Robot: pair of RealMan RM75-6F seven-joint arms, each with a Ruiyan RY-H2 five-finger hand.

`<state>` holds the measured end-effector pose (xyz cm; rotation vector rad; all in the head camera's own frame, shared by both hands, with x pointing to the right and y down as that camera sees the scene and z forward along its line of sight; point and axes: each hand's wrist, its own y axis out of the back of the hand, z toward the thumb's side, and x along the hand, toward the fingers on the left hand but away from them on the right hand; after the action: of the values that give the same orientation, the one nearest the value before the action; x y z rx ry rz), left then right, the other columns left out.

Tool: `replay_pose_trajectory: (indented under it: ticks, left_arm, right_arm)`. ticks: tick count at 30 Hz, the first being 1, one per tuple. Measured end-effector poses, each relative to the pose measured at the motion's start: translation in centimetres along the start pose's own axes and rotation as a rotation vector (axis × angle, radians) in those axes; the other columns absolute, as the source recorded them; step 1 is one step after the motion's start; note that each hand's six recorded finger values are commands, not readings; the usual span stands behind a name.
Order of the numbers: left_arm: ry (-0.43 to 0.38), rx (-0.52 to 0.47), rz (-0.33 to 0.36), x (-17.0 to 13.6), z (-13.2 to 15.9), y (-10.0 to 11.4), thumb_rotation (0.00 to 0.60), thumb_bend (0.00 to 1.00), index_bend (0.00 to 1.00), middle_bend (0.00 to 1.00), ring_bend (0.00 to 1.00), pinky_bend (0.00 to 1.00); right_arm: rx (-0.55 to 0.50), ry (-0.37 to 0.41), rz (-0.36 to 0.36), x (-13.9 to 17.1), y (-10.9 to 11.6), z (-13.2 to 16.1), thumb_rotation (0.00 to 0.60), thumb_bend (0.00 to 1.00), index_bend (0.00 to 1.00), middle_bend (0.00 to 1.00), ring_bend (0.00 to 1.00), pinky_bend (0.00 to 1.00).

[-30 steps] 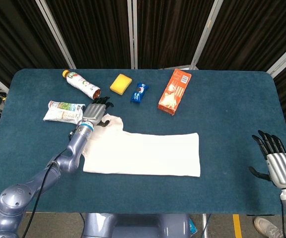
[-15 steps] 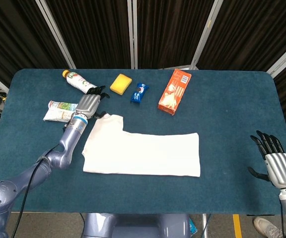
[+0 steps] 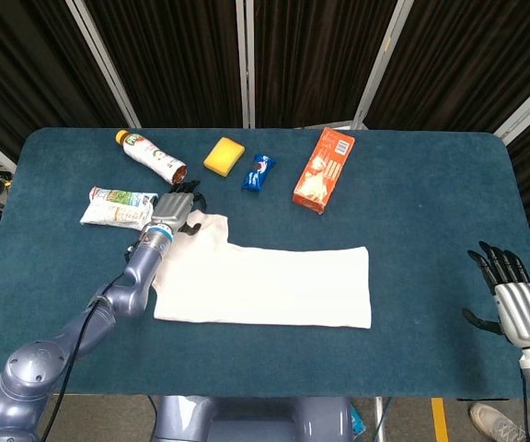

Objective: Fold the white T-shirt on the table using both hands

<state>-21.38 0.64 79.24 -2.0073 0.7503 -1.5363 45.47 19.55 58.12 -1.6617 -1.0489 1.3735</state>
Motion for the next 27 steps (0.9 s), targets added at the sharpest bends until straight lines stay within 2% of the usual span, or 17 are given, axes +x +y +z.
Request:
replay_pose_trajectory:
  ticks: [11, 13, 18, 27]
  left_arm:
    - [0.019, -0.001, -0.029, 0.6, 0.6, -1.5, 0.600, 0.42, 0.36, 0.00, 0.00, 0.00]
    - [0.020, -0.002, -0.031, 0.6, 0.6, -1.6, 0.600, 0.42, 0.39, 0.00, 0.00, 0.00]
    - [0.025, -0.006, -0.035, 0.6, 0.4, -1.9, 0.600, 0.42, 0.55, 0.00, 0.00, 0.00]
    - [0.008, -0.038, -0.023, 0.3, 0.5, -1.7, 0.600, 0.42, 0.58, 0.00, 0.00, 0.00]
  right_arm:
    - [-0.002, -0.001, -0.008, 0.1, 0.2, 0.0, 0.600, 0.09, 0.13, 0.00, 0.00, 0.00]
    - [-0.003, -0.003, -0.008, 0.1, 0.2, -0.1, 0.600, 0.09, 0.13, 0.00, 0.00, 0.00]
    - [-0.003, -0.003, -0.009, 0.1, 0.3, -0.1, 0.600, 0.09, 0.13, 0.00, 0.00, 0.00]
    - [-0.004, 0.004, -0.016, 0.2, 0.4, 0.1, 0.600, 0.10, 0.13, 0.00, 0.00, 0.00]
